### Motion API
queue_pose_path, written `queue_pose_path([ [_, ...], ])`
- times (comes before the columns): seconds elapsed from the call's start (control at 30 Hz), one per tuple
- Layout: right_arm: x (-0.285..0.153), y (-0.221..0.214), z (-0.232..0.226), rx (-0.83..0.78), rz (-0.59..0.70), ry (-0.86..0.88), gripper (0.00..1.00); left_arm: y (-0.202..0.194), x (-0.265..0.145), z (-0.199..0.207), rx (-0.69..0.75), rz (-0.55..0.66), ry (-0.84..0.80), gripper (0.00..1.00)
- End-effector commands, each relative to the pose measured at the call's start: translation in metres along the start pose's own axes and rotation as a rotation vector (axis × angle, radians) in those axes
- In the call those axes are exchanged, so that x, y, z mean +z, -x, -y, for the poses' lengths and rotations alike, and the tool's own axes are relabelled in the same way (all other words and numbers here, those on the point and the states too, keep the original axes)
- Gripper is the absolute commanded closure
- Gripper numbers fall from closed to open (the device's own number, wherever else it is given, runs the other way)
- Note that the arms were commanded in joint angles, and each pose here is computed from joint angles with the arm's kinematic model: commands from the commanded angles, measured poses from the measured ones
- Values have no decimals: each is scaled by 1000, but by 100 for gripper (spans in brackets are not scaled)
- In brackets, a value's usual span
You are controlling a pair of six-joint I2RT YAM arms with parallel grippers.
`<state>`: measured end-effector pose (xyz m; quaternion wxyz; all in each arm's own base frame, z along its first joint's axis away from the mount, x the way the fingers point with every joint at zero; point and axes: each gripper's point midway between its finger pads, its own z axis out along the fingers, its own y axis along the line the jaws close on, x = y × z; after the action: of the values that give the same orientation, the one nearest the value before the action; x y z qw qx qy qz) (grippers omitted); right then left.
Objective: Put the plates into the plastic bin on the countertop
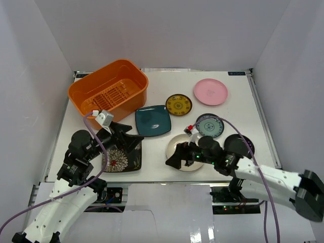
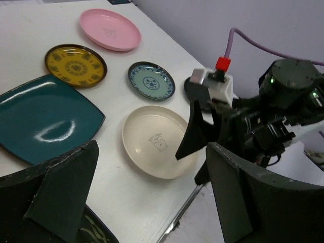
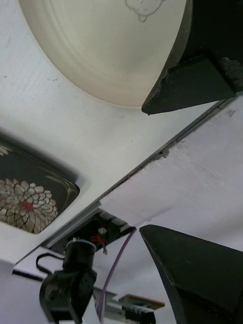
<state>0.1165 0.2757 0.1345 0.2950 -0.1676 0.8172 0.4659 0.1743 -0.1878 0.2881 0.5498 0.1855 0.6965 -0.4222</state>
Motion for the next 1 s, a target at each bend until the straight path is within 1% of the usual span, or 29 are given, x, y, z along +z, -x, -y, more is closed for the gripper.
queue_pose_path([
  [0.0,35,32,-16,-58,137,-59,4,13,-2,-19,27,43,120,2],
  [0.03,43,36,-24,-49,160,-33,5,14,-3,-21,31,48,133,2],
  [0.07,56,24,-17,-19,131,-53,7,15,-5,-26,39,60,163,2],
  [0.1,62,22,-17,-2,132,-46,11,14,-8,-29,44,63,185,2],
  [0.13,70,25,-22,9,150,-22,12,14,-9,-34,46,72,207,2],
  [0.17,83,12,-12,19,109,-53,13,13,-11,-36,44,78,223,2],
  [0.2,92,13,-20,37,107,-41,14,17,-14,-37,48,95,235,2],
  [0.27,112,2,-17,60,85,-49,15,19,-16,-37,48,111,244,2],
  [0.37,134,-10,-23,152,81,14,20,22,-19,-41,41,130,273,2],
  [0.43,143,-17,-23,230,71,27,20,25,-21,-44,34,145,293,2],
  [0.57,168,-43,-17,300,24,32,22,25,-22,-46,14,151,311,2],
  [0.63,180,-50,-16,341,7,41,25,27,-24,-46,11,167,317,2],
  [0.7,188,-49,-22,364,6,71,30,28,-25,-50,9,171,337,2],
  [0.73,197,-49,-24,363,4,76,31,29,-26,-50,8,173,339,2],
  [0.8,207,-52,-19,360,-11,36,37,30,-27,-47,9,179,329,2],
  [0.83,214,-49,-18,360,1,22,40,33,-29,-48,12,194,339,2],
  [0.93,221,-45,-10,361,28,-20,58,37,-33,-55,-4,214,387,2],
  [0.97,219,-45,-8,359,35,-27,80,39,-36,-60,-17,232,422,2],
])
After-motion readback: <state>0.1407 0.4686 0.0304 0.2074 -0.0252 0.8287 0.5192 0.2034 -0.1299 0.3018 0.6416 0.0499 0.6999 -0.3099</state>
